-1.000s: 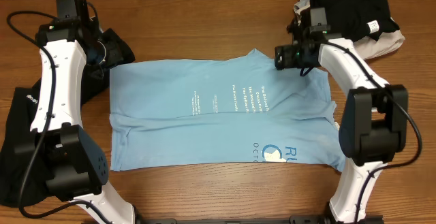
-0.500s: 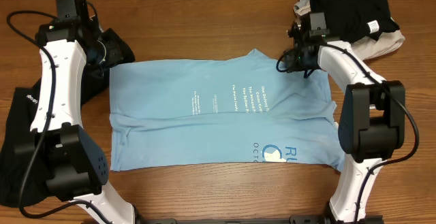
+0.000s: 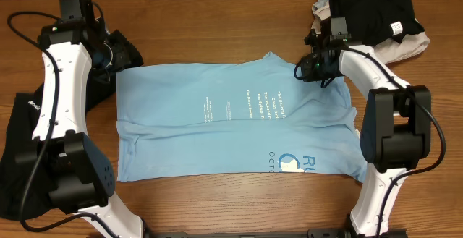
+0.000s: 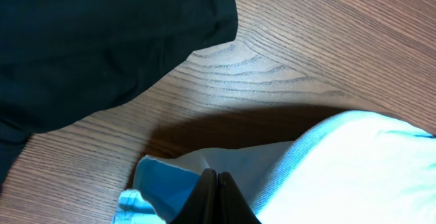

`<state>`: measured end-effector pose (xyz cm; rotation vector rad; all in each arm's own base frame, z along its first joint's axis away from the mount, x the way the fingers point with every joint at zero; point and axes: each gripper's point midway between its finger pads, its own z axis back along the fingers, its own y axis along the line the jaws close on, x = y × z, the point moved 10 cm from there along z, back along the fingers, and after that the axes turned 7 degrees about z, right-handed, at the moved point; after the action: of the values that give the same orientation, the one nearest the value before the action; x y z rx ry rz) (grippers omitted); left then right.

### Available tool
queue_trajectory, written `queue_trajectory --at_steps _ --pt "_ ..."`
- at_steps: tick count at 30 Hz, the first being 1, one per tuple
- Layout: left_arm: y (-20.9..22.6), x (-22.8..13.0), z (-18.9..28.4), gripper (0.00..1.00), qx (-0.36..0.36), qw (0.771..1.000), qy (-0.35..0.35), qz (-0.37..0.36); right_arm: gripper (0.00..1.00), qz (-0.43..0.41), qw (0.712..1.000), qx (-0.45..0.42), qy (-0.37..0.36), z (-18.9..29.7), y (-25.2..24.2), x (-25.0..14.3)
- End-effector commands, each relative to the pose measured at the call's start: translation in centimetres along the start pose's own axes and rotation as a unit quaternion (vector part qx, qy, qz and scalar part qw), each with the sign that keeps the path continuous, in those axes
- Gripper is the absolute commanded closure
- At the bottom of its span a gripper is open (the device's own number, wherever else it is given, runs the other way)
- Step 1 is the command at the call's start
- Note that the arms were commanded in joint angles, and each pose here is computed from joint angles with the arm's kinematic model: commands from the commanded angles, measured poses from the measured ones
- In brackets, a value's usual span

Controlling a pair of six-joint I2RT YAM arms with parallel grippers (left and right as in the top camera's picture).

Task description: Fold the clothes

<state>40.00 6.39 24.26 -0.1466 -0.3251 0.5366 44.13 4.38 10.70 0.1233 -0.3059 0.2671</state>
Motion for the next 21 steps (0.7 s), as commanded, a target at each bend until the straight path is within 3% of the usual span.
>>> queue_trajectory --at_steps 1,8,16,21 --pt "-0.3 0.1 0.4 0.96 -0.006 1.000 -0.005 0.001 0.96 -0.014 1.000 0.008 -0.013 1.4 0.1 1.1" --pt "-0.3 0.1 0.4 0.96 -0.006 1.000 -0.005 0.001 0.96 -0.031 0.999 0.004 0.027 7.3 2.7 1.5" --pt "-0.3 0.1 0.4 0.96 -0.007 1.000 -0.006 0.001 0.96 -0.016 0.971 0.007 0.239 5.0 10.1 -5.7" --pt "-0.3 0.2 0.4 0.96 -0.007 1.000 -0.007 0.001 0.92 0.012 0.948 -0.005 0.318 3.7 13.3 -9.8"
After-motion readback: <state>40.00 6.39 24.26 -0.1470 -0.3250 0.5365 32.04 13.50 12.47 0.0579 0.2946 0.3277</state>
